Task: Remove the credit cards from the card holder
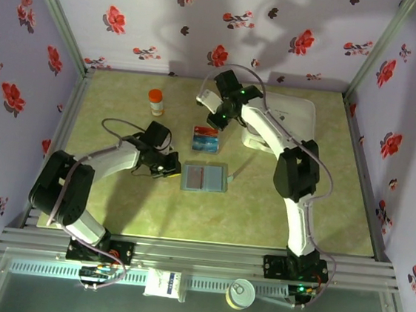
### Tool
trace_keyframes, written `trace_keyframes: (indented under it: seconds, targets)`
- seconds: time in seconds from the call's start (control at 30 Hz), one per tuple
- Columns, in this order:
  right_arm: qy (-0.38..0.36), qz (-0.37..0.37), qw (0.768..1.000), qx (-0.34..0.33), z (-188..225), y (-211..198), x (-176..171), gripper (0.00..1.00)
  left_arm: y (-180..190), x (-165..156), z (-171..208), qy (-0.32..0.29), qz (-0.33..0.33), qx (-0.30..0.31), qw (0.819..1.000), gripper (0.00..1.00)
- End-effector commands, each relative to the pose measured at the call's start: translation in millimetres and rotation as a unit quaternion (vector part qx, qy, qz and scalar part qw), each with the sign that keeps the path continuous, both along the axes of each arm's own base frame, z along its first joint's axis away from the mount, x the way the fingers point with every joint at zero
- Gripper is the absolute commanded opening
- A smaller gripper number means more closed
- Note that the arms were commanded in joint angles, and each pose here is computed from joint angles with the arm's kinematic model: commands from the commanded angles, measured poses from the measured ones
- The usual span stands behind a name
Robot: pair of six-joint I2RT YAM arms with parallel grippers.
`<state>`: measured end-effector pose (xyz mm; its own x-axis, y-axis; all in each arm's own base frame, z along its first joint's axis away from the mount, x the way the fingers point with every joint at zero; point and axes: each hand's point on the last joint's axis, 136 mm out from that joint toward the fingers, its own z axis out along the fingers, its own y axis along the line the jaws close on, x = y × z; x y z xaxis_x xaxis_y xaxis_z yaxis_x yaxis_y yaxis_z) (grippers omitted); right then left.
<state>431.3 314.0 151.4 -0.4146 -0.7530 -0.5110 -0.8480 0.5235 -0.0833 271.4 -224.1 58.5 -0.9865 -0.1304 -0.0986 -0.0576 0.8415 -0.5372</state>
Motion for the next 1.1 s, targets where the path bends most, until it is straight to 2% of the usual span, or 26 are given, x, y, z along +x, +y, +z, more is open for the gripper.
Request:
trace_keyframes:
  seconds: [0.0, 0.17, 0.37, 0.53, 0.67, 0.87, 1.07]
  targets:
    - [-0.008, -0.134, 0.986, 0.099, 35, 3, 4, 0.17, -12, 1, 3, -0.006, -0.024, -0.012, 1.0, 0.05]
    - [0.037, -0.26, 0.952, 0.16, 30, -2, -29, 0.16, -16, -1, -4, -0.005, -0.024, -0.011, 1.0, 0.04]
    - [0.125, -0.331, 0.913, 0.203, 5, 5, -89, 0.16, -19, -4, -16, 0.002, -0.026, -0.012, 1.0, 0.03]
    - [0.21, -0.353, 0.887, 0.214, -26, 14, -132, 0.2, -13, -8, -26, 0.009, -0.024, 0.009, 1.0, 0.02]
    - [0.249, -0.364, 0.869, 0.226, -44, 19, -150, 0.24, -11, -11, -36, 0.018, -0.027, 0.015, 0.999, 0.01]
    - [0.287, -0.371, 0.853, 0.229, -68, 32, -165, 0.27, -8, -16, -47, 0.031, -0.026, 0.024, 0.999, 0.01]
    - [0.316, -0.353, 0.852, 0.223, -82, 55, -173, 0.28, -5, -20, -48, 0.031, -0.025, 0.024, 0.999, 0.01]
